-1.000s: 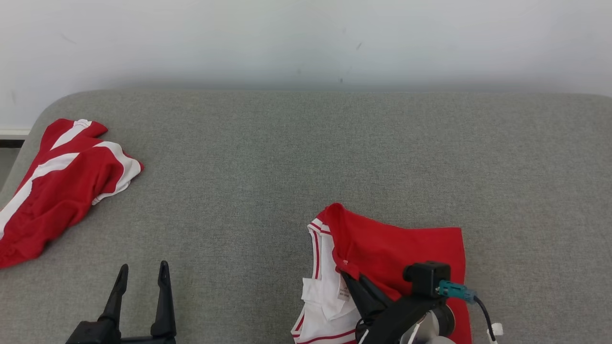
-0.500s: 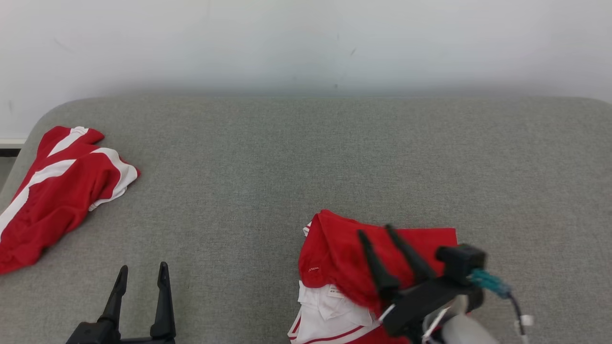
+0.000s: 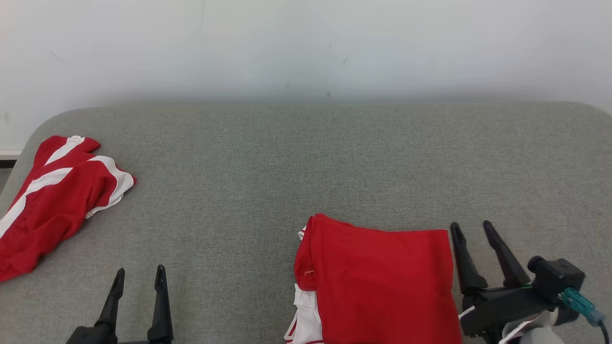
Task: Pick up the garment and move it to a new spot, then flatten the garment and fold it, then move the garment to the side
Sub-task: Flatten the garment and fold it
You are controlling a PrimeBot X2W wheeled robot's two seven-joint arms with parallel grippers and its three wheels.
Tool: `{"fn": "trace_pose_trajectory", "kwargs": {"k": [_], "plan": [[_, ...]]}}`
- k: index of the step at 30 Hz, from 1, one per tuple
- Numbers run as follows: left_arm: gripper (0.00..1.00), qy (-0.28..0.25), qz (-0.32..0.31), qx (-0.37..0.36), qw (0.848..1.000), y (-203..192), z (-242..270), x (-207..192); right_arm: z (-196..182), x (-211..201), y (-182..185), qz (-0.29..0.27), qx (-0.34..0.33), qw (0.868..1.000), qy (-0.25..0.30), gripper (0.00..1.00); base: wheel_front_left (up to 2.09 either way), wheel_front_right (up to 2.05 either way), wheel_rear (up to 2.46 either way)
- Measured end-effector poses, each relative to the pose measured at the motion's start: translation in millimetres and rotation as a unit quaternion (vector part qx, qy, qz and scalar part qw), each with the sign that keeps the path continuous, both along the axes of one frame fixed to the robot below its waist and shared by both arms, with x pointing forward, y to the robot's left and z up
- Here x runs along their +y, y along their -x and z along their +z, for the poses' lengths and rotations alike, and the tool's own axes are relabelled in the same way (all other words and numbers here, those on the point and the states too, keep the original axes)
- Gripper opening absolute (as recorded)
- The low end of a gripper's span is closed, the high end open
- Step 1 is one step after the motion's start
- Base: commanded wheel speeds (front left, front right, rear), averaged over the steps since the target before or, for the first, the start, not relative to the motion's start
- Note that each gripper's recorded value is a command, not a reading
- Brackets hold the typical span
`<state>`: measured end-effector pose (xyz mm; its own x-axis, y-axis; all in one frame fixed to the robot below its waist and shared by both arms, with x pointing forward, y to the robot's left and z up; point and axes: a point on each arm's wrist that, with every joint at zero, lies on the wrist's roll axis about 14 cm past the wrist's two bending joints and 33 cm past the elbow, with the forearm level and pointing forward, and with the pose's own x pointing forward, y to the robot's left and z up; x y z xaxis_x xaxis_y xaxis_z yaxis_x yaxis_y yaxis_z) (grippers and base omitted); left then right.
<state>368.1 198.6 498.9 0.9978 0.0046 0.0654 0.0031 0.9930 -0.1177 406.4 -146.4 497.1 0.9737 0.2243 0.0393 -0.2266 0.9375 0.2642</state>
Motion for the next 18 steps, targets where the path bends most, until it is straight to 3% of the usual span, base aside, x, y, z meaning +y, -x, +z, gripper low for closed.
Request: {"fn": "trace_pose_trajectory", "kwargs": {"k": [7, 18], "plan": [[1.00, -0.005, -0.004, -0.008, 1.000, 2.2, 5.3, -2.0, 11.9, -22.2, 13.7, -0.043, -0.025, 0.999, 0.003, 1.00, 0.00, 0.00, 0.00], [1.00, -0.018, -0.020, -0.023, 0.999, 7.4, 15.0, -12.4, 11.5, -22.1, 39.2, -0.051, -0.029, 0.998, 0.005, 1.00, 0.00, 0.00, 0.00]]}}
